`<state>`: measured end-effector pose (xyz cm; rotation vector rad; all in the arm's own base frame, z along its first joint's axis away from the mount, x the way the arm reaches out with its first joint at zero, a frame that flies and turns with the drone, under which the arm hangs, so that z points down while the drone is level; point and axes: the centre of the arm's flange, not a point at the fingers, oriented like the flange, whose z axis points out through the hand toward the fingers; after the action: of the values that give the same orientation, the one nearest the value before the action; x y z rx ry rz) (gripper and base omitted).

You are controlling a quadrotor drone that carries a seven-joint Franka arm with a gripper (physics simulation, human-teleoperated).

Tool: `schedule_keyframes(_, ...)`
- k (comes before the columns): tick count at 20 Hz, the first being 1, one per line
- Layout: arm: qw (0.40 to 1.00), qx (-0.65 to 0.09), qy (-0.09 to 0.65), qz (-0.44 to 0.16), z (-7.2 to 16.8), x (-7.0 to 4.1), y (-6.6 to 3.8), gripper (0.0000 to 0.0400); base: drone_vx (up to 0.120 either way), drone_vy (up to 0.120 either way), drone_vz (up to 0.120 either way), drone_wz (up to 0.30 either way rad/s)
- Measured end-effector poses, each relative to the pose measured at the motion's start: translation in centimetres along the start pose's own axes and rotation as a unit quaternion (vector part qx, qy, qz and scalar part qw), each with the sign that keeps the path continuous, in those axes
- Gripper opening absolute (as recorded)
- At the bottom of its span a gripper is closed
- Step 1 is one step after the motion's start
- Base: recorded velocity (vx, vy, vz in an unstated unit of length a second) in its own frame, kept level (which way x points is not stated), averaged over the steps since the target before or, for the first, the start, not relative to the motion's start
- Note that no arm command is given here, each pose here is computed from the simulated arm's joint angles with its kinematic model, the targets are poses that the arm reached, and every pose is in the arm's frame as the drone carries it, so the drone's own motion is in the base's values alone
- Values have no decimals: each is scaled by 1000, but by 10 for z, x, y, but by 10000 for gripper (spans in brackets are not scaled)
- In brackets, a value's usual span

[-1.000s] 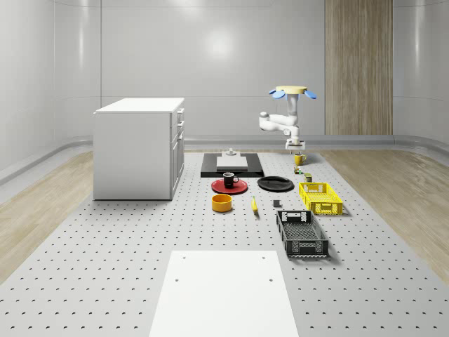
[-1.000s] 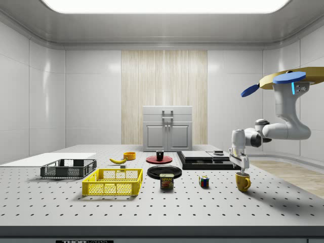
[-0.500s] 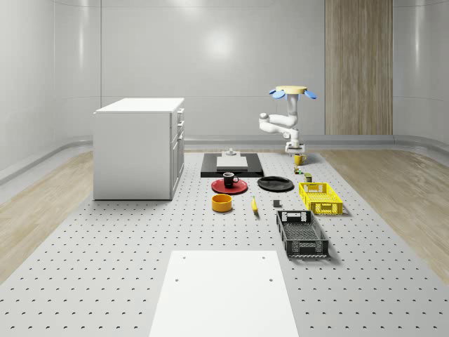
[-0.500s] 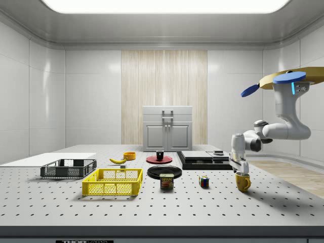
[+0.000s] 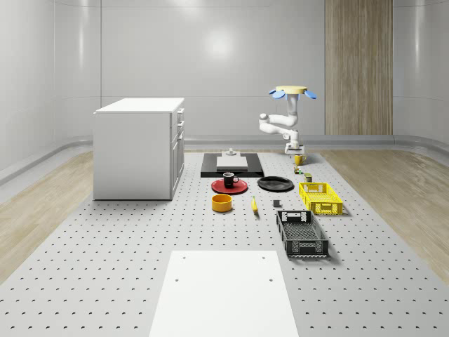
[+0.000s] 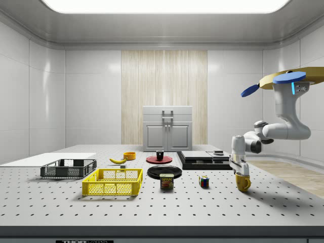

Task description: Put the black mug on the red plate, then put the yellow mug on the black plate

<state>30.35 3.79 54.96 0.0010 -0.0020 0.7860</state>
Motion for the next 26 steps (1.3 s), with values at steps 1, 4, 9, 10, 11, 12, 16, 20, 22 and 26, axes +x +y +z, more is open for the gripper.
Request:
schedule_keyframes(1,1000,0,0,0,0,0,0,400,0,0,0,0)
schedule_keyframes(4,1000,0,0,0,-1,0,0,400,0,0,0,0)
schedule_keyframes(9,1000,0,0,0,-2,0,1,400,0,0,0,0)
schedule_keyframes(10,1000,0,0,0,-3,1,1,400,0,0,0,0)
schedule_keyframes(11,1000,0,0,0,-3,1,2,400,0,0,0,0)
schedule_keyframes(12,1000,0,0,0,-3,1,2,400,0,0,0,0)
schedule_keyframes(16,1000,0,0,0,-3,0,1,400,0,0,0,0)
schedule_keyframes(20,1000,0,0,0,-3,-1,0,400,0,0,0,0)
schedule_keyframes(22,1000,0,0,0,-3,-1,0,286,0,0,0,0)
schedule_keyframes(26,1000,0,0,0,-3,-2,-1,175,0,0,0,0)
